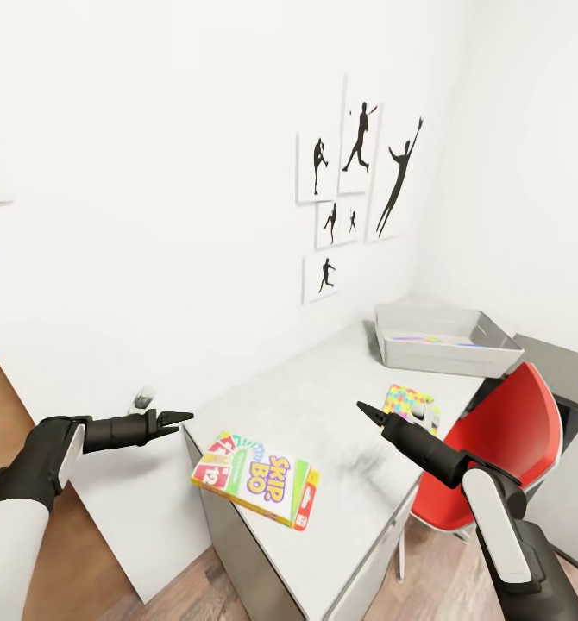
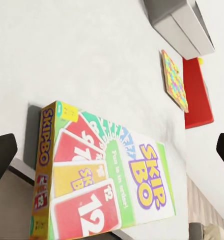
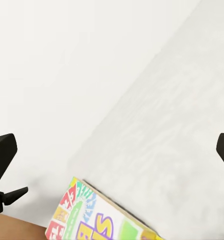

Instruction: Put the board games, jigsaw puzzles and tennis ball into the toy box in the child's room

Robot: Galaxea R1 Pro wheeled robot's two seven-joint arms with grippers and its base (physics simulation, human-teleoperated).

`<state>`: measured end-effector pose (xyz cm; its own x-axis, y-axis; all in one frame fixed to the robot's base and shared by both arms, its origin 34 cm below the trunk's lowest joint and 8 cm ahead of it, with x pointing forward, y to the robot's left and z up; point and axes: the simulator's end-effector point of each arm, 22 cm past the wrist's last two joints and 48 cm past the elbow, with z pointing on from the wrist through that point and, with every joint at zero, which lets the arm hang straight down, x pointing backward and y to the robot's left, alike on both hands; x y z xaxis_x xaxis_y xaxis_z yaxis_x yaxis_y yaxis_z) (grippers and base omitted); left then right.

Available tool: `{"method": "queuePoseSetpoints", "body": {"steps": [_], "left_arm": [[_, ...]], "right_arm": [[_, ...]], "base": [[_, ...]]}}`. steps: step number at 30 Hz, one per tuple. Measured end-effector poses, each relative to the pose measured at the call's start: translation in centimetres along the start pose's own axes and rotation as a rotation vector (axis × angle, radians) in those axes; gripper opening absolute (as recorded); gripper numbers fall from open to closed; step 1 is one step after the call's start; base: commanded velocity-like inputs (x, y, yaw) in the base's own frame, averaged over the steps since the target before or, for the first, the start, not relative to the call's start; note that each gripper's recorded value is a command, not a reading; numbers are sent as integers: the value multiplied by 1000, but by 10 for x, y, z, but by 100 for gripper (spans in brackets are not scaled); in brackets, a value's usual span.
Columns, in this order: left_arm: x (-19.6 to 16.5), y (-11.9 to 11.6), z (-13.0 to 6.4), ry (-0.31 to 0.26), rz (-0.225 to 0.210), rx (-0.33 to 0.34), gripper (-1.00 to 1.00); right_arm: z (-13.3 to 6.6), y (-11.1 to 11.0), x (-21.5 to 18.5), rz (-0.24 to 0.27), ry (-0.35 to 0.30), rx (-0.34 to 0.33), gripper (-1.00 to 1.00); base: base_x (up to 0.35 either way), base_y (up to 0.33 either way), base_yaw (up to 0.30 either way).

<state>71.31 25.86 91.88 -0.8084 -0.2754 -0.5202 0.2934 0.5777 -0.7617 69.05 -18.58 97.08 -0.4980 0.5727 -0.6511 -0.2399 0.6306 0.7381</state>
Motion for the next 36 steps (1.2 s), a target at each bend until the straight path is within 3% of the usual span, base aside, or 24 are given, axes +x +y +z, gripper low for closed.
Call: {"method": "queuePoseSetpoints", "body": {"steps": [17,36], "left_arm": [[12,21,9,-2,1,-1,100],[20,30,15,-2,0,2,100]], "right_arm": [[5,-19,18,0,0,-2,100],[7,-29,26,0,-1,-2,100]], "base": [[-117,46,0],[-13,5,0]]}}
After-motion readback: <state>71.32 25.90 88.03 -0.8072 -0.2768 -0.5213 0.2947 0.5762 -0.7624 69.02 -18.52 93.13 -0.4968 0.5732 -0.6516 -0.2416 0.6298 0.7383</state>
